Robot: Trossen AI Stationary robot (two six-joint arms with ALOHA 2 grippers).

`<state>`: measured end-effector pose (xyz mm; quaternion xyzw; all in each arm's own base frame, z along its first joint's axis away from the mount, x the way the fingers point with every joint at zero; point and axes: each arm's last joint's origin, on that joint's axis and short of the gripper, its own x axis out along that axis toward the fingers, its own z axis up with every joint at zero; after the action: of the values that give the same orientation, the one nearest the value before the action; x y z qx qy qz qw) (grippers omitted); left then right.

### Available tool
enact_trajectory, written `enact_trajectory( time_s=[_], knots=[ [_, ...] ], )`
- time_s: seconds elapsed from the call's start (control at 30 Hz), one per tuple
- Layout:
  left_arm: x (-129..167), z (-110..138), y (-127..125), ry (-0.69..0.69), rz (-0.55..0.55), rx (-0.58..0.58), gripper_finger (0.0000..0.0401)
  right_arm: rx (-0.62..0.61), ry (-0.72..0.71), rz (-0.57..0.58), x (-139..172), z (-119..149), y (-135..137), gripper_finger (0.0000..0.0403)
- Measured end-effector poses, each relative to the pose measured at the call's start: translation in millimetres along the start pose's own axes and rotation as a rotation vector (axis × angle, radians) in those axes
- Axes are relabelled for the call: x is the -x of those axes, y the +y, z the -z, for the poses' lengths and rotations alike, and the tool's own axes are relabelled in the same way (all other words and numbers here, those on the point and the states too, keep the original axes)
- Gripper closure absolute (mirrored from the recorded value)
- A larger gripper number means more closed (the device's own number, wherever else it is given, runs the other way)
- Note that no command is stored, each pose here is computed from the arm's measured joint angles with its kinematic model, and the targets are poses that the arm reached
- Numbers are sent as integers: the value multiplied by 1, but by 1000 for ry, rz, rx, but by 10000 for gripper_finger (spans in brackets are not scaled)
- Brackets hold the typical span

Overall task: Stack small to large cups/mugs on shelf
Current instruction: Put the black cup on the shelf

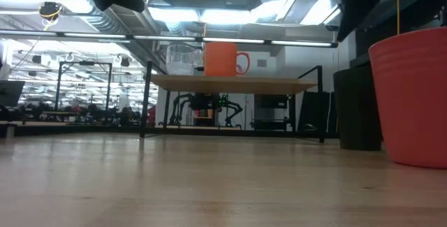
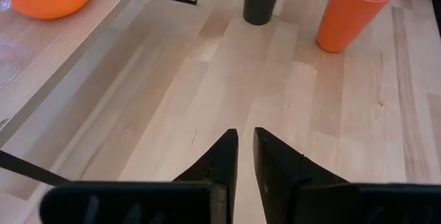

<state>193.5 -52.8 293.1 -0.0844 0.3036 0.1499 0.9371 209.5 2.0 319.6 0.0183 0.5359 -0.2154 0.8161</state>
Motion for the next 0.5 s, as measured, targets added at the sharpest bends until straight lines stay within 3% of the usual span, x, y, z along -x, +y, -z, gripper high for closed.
enact_trajectory(
  time_s=[0.13,0.37,0.5],
  knots=[
    [0,0,0,0,0,0,360,-30,18,29,-6,0,-7,295],
    [0,0,0,0,0,0,360,3,-39,135,-9,-7,-17,205],
    [0,0,0,0,-1,0,360,-26,-31,128,-9,-6,-17,175]
  ],
)
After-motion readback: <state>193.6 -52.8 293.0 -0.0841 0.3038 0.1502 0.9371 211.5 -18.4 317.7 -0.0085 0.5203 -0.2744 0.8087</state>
